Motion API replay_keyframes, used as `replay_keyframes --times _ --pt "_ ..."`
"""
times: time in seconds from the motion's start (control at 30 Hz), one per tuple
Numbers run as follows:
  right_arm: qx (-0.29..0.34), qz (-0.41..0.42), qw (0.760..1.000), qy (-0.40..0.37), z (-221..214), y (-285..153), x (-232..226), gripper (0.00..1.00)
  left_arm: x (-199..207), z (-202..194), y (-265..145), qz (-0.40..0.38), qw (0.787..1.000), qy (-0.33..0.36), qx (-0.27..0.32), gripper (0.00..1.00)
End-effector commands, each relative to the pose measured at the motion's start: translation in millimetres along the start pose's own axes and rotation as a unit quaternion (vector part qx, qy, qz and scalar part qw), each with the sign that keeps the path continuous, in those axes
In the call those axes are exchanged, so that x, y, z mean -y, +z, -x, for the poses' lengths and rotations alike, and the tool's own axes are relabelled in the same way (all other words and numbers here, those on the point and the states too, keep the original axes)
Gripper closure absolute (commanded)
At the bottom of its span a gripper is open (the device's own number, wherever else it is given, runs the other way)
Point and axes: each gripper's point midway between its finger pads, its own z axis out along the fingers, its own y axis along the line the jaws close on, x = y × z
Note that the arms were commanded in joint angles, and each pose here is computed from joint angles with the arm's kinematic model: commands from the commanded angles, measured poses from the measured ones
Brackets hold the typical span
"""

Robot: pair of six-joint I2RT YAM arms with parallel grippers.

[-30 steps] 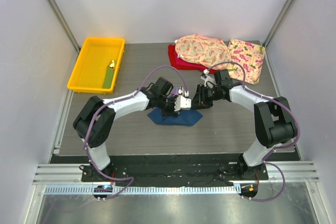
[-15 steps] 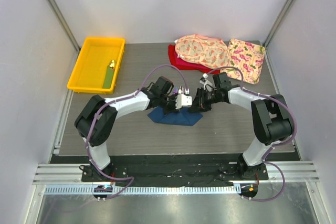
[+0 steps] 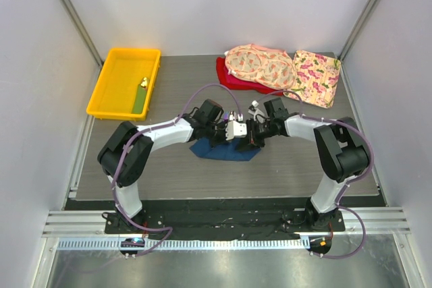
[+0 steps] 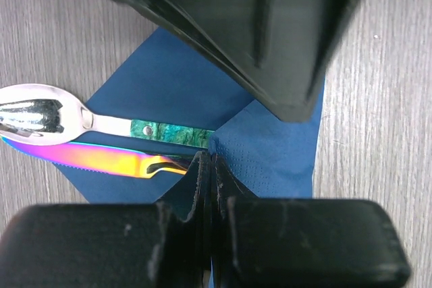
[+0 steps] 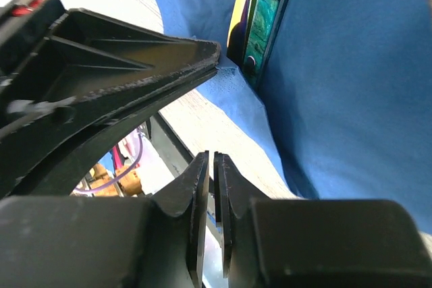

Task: Place the utensils on the paper napkin and roll it up

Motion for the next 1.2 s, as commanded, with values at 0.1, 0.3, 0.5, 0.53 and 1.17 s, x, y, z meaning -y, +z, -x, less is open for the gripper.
replay_keyframes --times 0.1,0.3,0.5,0.53,1.17 --pt "-0.007 -0.003 1.000 -0.008 -2.4 16.9 4.0 0.86 -9.2 2.1 3.4 0.019 1.000 -0.003 0.012 1.00" --pt "-0.019 -0.026 0.999 -0.007 -5.4 28.1 21.4 0.87 -10.6 1.5 4.4 0.024 1.000 -0.009 0.012 1.00" --pt "-0.026 -0.073 0.997 -0.019 -4.5 30.9 38.5 0.91 -20.9 12.6 -14.5 0.044 0.996 -0.073 0.027 0.74" --pt "-0.029 -0.078 0.996 -0.017 -6.2 29.6 40.5 0.91 -24.9 14.9 -22.1 0.050 0.994 -0.088 0.032 0.64" --pt "-0.026 -0.090 0.995 -0.019 -6.3 29.3 42.2 0.92 49.5 26.3 -79.1 -0.086 0.828 -0.544 0.105 0.65"
